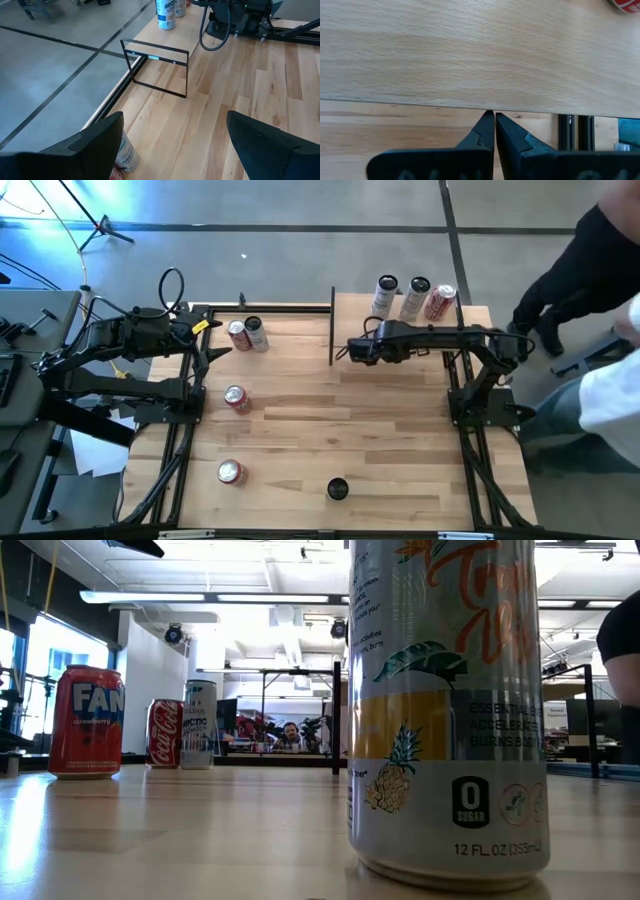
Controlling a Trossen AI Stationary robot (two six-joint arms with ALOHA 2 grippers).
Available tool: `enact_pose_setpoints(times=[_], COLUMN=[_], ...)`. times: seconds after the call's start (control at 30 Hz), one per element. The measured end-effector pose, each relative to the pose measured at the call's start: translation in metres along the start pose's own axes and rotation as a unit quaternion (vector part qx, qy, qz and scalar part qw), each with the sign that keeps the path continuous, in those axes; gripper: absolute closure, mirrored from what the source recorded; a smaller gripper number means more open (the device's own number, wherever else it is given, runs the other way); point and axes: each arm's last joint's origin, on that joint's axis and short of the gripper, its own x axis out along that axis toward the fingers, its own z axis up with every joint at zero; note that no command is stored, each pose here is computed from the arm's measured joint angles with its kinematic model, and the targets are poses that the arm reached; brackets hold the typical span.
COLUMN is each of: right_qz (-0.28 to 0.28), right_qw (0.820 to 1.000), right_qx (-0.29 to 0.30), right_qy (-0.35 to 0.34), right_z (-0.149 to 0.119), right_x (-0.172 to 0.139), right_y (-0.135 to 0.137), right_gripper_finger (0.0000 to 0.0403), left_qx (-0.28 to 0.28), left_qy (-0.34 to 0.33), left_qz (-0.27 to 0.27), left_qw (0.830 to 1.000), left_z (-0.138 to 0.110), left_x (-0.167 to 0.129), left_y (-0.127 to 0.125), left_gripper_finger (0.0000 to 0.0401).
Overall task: Place canned beverage on shelf
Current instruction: Move the shelf to the top right of the table
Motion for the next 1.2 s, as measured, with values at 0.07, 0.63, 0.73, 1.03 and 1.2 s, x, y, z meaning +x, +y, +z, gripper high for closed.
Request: enact_pose_setpoints(times=[0.07,0.63,0.73,1.03,1.2], right_qz=[0.000,-0.007,-0.007,0.008,0.043], right_qw=[1.000,1.000,1.000,1.000,0.999], right_qx=[-0.001,-0.002,-0.002,-0.001,-0.008], right_qy=[0.000,0.003,0.003,0.008,0.020], right_z=[0.001,0.012,0.012,0.008,-0.007], right_x=[0.001,0.007,0.007,0.004,-0.004], right_y=[0.000,-0.004,-0.004,0.000,0.009], right_gripper_finger=[0.0403,0.0403,0.0403,0.0403,0.0403], left_qx=[0.000,0.000,0.000,0.000,0.000], left_qy=[0.000,0.000,0.000,0.000,0.000], left_qz=[0.000,0.000,0.000,0.000,0.000], left_qw=[1.000,1.000,1.000,1.000,1.000], left_z=[0.000,0.000,0.000,0.000,0.000], left_x=[0.000,0.000,0.000,0.000,0.000], left_y=[0.000,0.000,0.000,0.000,0.000], left_gripper_finger=[0.0066,0.0066,0.0066,0.0066,0.0066])
